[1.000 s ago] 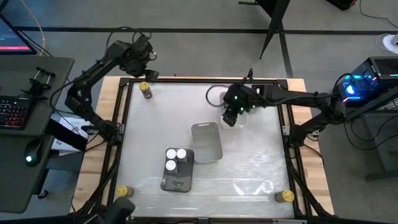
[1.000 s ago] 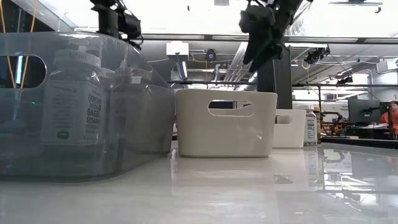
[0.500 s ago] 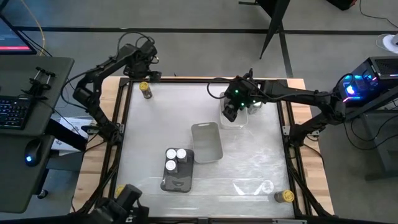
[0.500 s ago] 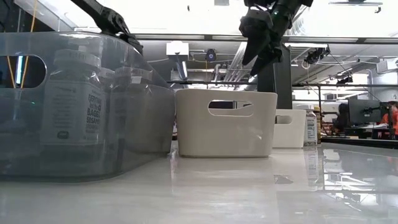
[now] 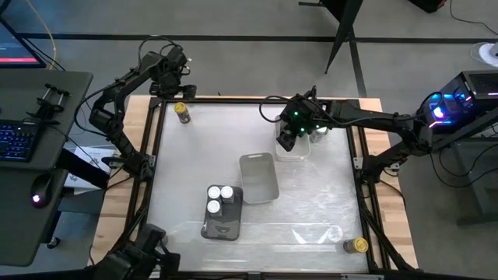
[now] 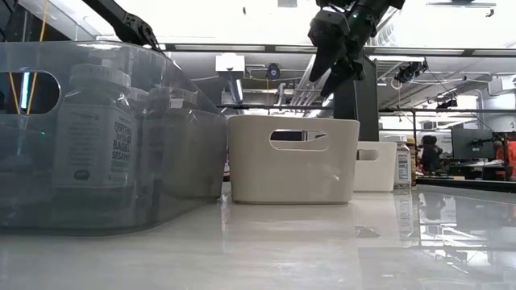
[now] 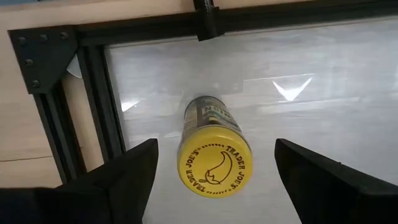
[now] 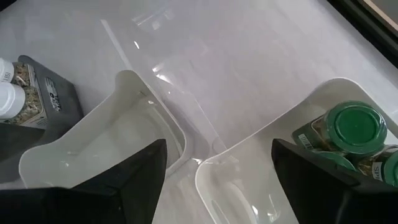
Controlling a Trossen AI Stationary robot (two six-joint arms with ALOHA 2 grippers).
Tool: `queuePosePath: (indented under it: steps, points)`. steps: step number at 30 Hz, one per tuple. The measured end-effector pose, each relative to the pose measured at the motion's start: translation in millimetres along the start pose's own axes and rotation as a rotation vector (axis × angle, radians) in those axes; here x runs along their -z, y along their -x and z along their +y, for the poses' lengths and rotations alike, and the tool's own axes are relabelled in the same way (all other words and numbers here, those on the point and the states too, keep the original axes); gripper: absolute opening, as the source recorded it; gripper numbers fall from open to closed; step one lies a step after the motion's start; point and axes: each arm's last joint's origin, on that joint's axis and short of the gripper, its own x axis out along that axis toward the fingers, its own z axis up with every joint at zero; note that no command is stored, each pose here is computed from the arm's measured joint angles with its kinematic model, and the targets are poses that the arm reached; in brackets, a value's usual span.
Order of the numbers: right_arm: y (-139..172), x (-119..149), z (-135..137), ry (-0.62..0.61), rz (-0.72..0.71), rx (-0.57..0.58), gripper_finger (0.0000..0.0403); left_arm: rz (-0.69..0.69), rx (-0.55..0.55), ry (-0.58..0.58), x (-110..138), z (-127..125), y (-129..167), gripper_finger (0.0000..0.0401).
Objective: Sort spices by type
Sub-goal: Put the yellow seasoning bottle into the gray bin
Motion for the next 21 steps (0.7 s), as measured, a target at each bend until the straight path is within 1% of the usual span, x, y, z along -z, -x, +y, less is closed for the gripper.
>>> queuePosePath:
  steps: [5, 10, 15, 21]
  points:
    - [-4.6, -0.5, -0.6, -0.002, 0.009, 0.004, 0.0287, 0.008, 0.008, -0.003, 0.8, -0.8, 0.0, 0.031]
    - [-15.8, -0.5, -1.1, -0.026, 0.041, 0.014, 0.0287, 0.04, -0.011, -0.003, 2.2, -0.2, -2.6, 0.031]
    - [-24.1, -0.3, -1.5, -0.027, 0.063, 0.021, 0.0287, 0.071, -0.021, -0.002, -0.3, -3.0, -11.5, 0.031]
    - [-24.3, -0.4, -1.5, -0.027, 0.062, 0.021, 0.0287, 0.131, -0.03, -0.005, -4.8, -6.8, -28.3, 0.031]
